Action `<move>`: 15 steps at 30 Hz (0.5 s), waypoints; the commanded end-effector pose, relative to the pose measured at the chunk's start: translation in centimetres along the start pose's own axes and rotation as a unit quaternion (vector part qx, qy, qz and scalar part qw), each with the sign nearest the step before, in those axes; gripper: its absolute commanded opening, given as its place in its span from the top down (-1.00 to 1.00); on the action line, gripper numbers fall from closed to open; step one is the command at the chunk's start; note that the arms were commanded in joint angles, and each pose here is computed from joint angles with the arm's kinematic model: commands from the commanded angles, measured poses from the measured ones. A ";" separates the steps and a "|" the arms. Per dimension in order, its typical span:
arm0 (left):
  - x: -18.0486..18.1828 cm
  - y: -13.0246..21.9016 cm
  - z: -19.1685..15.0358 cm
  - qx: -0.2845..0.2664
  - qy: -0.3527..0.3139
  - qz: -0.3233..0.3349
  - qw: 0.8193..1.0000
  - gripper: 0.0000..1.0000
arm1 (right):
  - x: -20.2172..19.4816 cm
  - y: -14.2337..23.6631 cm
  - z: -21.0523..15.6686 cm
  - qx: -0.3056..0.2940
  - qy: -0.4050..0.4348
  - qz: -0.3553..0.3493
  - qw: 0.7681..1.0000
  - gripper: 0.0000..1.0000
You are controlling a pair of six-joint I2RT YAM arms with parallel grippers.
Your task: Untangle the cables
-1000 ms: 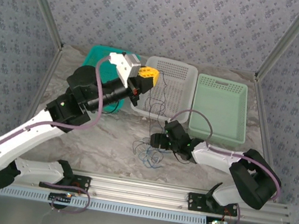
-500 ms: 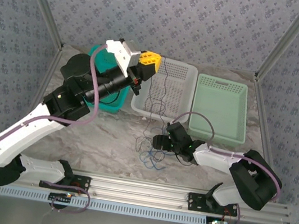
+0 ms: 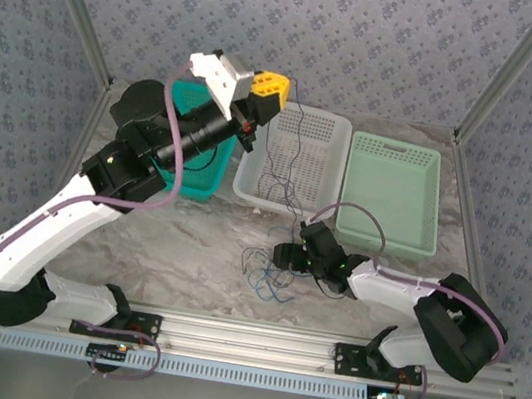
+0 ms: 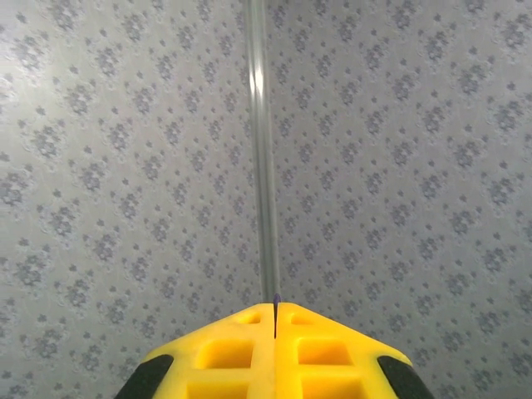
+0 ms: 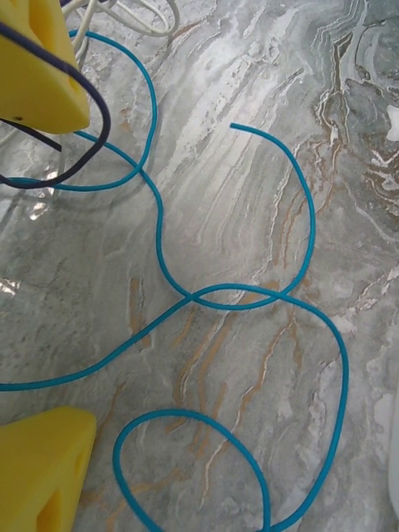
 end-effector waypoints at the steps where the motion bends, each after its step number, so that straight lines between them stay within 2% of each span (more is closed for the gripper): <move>1: 2.2 -0.4 2.5 -0.027 -0.006 0.021 0.999 1.00 | -2.6 0.1 -1.9 0.029 -0.006 -0.043 0.999 -0.76; 9: 4.4 -2.9 4.0 -0.037 -0.017 0.024 0.999 1.00 | -1.4 1.4 -0.9 0.006 -0.010 -0.013 1.000 -0.85; 15: 4.5 -4.2 3.1 -0.030 -0.012 0.010 0.999 1.00 | 1.0 5.8 2.1 -0.061 -0.011 0.047 0.997 -0.97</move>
Point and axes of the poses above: each hand's point on the last joint's axis, 136 mm out from that joint toward the fingers, its own y axis back along the fingers, its own x axis along the line the jaws close on, z = x × y, the point moved 1 cm from there along y, back along the fingers, and after that the axes turned 11 degrees about -y, right-handed, at the moved point
